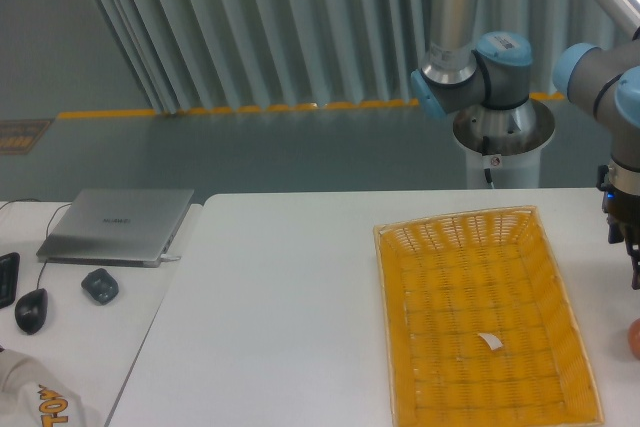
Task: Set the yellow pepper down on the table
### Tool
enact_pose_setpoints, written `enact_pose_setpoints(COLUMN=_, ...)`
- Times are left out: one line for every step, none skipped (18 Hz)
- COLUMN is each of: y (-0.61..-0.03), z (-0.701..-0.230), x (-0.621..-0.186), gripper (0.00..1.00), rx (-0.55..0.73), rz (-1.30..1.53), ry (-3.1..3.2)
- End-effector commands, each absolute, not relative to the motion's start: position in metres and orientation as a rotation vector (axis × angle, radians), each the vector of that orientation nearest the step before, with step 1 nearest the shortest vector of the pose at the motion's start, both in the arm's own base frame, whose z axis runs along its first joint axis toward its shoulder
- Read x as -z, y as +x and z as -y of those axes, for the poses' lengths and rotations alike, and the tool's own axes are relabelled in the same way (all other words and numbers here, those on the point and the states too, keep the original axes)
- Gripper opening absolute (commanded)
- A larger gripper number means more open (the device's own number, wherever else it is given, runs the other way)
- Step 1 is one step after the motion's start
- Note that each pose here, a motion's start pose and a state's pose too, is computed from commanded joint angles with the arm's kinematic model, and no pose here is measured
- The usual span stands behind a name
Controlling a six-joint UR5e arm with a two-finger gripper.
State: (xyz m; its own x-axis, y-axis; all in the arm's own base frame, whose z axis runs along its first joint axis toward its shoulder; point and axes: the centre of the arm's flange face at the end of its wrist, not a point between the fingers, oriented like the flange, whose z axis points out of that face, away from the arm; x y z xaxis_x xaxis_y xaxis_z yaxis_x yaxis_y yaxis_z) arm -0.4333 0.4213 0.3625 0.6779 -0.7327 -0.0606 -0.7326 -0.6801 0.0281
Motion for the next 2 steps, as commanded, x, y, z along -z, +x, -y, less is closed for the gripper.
enact_pose_setpoints(y=-0.4333, z=-0.4213, x=-0.3625, gripper=1.0, rx=0.105, rz=1.256, ry=2.876)
enact_pose_setpoints(y=-0.4333, z=-0.4213, x=-0.3625, gripper=1.0, rx=0.105, rz=1.256, ry=2.876)
